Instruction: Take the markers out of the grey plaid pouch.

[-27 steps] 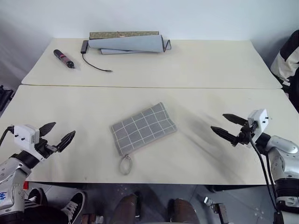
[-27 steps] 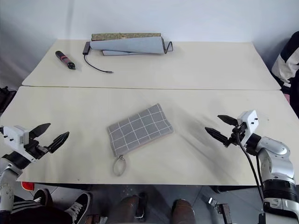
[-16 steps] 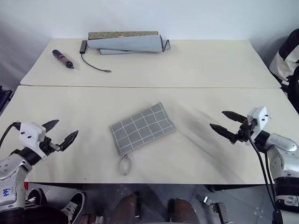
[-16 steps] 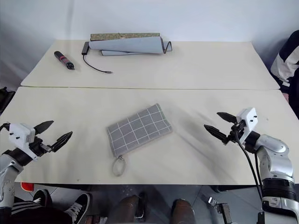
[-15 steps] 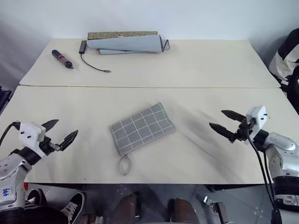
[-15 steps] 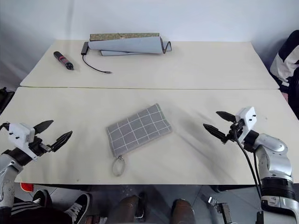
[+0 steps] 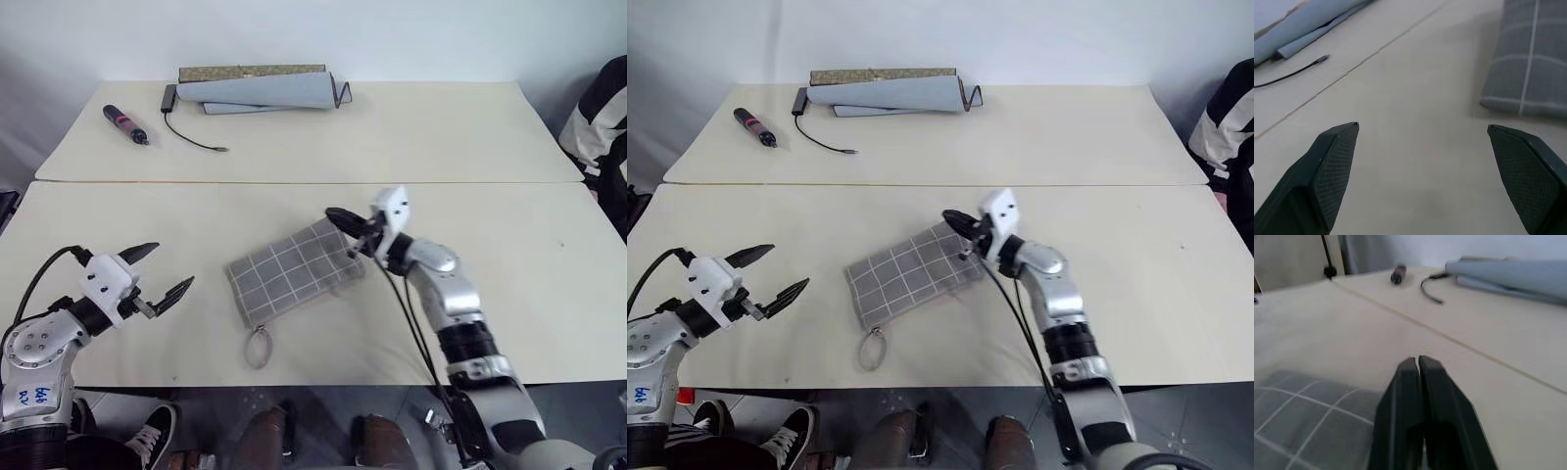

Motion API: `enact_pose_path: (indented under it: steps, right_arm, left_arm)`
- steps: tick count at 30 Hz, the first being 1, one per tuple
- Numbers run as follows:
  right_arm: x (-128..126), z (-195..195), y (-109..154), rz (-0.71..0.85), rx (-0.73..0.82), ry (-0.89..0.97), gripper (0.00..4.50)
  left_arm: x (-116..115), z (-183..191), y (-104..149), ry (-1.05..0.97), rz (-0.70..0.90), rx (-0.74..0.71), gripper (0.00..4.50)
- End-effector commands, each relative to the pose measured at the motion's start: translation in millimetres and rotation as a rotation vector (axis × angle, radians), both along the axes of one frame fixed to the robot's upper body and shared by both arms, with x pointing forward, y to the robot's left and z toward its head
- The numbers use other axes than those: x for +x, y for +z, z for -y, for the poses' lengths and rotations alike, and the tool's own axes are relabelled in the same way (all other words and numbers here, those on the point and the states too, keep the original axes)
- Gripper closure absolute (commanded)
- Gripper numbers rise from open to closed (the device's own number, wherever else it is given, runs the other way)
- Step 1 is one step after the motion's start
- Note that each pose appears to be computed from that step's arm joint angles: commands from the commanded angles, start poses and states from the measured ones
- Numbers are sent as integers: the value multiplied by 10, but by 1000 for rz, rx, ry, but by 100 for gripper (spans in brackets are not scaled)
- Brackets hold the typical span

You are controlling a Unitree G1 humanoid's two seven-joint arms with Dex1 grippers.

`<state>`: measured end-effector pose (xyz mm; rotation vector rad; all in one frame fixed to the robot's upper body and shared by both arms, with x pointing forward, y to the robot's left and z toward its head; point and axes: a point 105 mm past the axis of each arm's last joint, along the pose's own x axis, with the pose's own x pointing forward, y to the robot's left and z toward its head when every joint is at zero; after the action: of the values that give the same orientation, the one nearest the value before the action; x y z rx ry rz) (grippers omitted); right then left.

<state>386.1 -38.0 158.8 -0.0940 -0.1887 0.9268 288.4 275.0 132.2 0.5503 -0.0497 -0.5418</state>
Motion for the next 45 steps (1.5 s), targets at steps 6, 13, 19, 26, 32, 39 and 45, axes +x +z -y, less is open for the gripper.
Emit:
enact_pose_path:
  steps: [6, 13, 19, 26, 32, 39, 45]
  right_arm:
    - [283, 74, -306, 78, -307, -109, 446]
    - [212, 92, -395, 77, -320, -53, 446]
    - [213, 106, -377, 76, -306, -61, 446]
    - [183, 194, -389, 73, -298, -65, 449]
    - [199, 211, -347, 76, -288, -81, 450]
    - [193, 223, -229, 57, -193, -77, 450]
    - [28, 340, -21, -51, 71, 45, 411]
  left_arm:
    - [-157, 311, -56, -199, 82, 256, 0]
    - [-120, 614, -144, -322, 147, 345, 0]
    - [-36, 841, -188, -410, 191, 383, 0]
    - [124, 971, -235, -427, 205, 373, 20]
    - [164, 1019, -232, -449, 208, 353, 170]
    - [133, 992, -262, -462, 186, 340, 411]
    - [111, 1036, -304, -455, 189, 365, 450]
